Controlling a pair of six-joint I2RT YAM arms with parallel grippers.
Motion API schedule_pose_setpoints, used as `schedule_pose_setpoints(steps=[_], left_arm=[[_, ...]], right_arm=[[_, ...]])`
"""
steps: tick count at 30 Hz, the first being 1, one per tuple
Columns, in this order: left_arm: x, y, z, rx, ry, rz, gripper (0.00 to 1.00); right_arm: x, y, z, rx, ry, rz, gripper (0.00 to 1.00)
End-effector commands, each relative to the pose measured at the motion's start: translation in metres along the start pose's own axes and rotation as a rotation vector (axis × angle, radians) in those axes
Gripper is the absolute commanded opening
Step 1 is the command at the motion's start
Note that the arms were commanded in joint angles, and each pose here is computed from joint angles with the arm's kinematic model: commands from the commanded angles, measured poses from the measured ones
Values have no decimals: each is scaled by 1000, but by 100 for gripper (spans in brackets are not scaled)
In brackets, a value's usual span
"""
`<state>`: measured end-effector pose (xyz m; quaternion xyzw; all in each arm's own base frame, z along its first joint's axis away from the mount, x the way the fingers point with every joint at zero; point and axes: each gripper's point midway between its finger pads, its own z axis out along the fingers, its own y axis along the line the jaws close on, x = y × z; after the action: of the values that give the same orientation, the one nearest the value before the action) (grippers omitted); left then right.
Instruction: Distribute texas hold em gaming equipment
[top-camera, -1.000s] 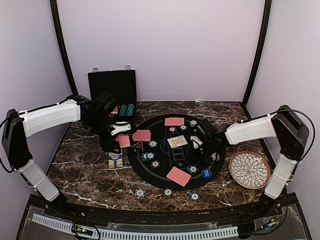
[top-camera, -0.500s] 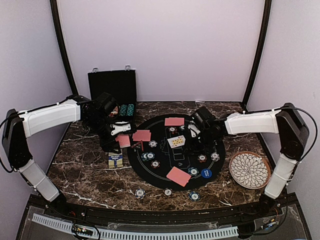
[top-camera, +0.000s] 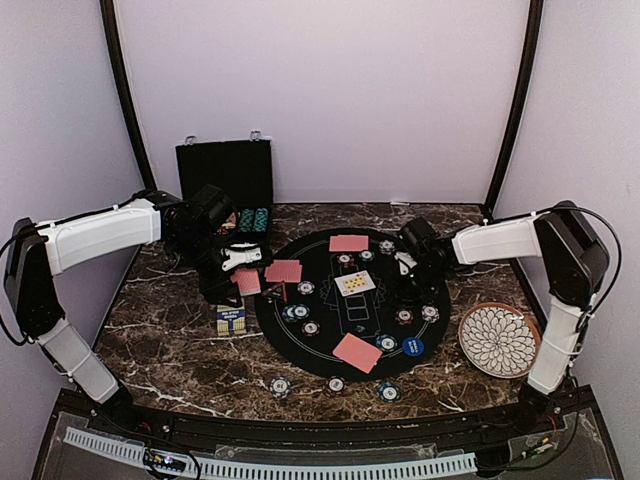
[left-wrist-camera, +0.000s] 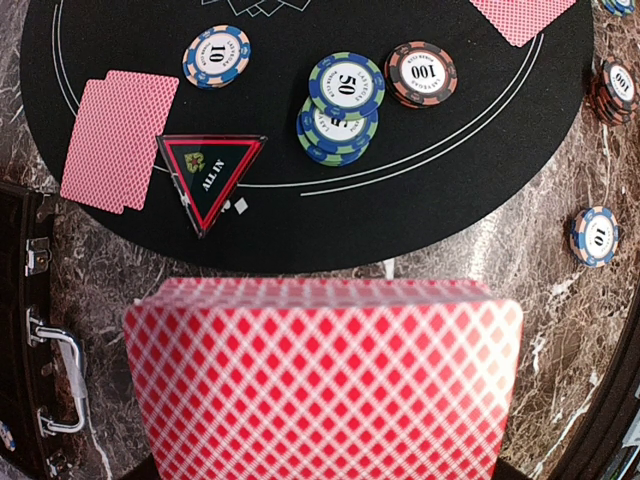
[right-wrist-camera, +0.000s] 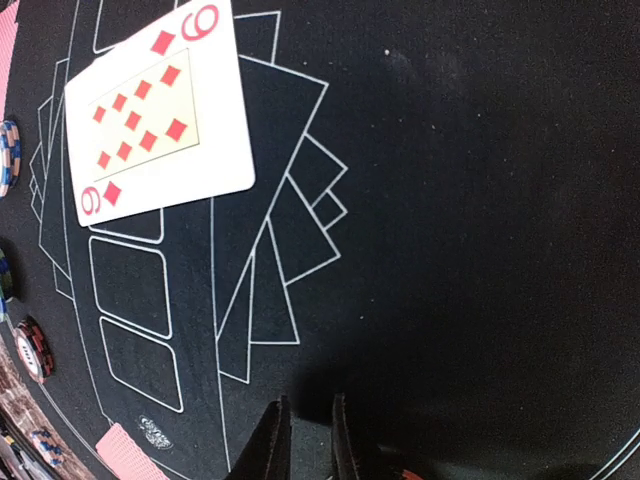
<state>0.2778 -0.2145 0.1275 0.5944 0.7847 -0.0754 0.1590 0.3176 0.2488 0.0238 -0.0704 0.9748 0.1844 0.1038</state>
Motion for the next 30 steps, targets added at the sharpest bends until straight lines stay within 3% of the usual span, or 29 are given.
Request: schedule_pose_setpoints(steps=[1, 13, 20, 30], left_arm=[[-2, -5, -16, -3, -26, 11, 0], [-4, -6, -15, 3, -27, 13, 0], [-4, -5, -14, 5, -28, 14, 0], [-11, -4, -16, 7, -49, 10, 0]], right_arm=[[10, -13, -1, 40, 9, -7, 16], [46, -28, -15, 65, 51, 8, 14], [27, -3, -28, -28, 3, 19, 14], [-15, 132, -79, -455, -161, -10, 66]])
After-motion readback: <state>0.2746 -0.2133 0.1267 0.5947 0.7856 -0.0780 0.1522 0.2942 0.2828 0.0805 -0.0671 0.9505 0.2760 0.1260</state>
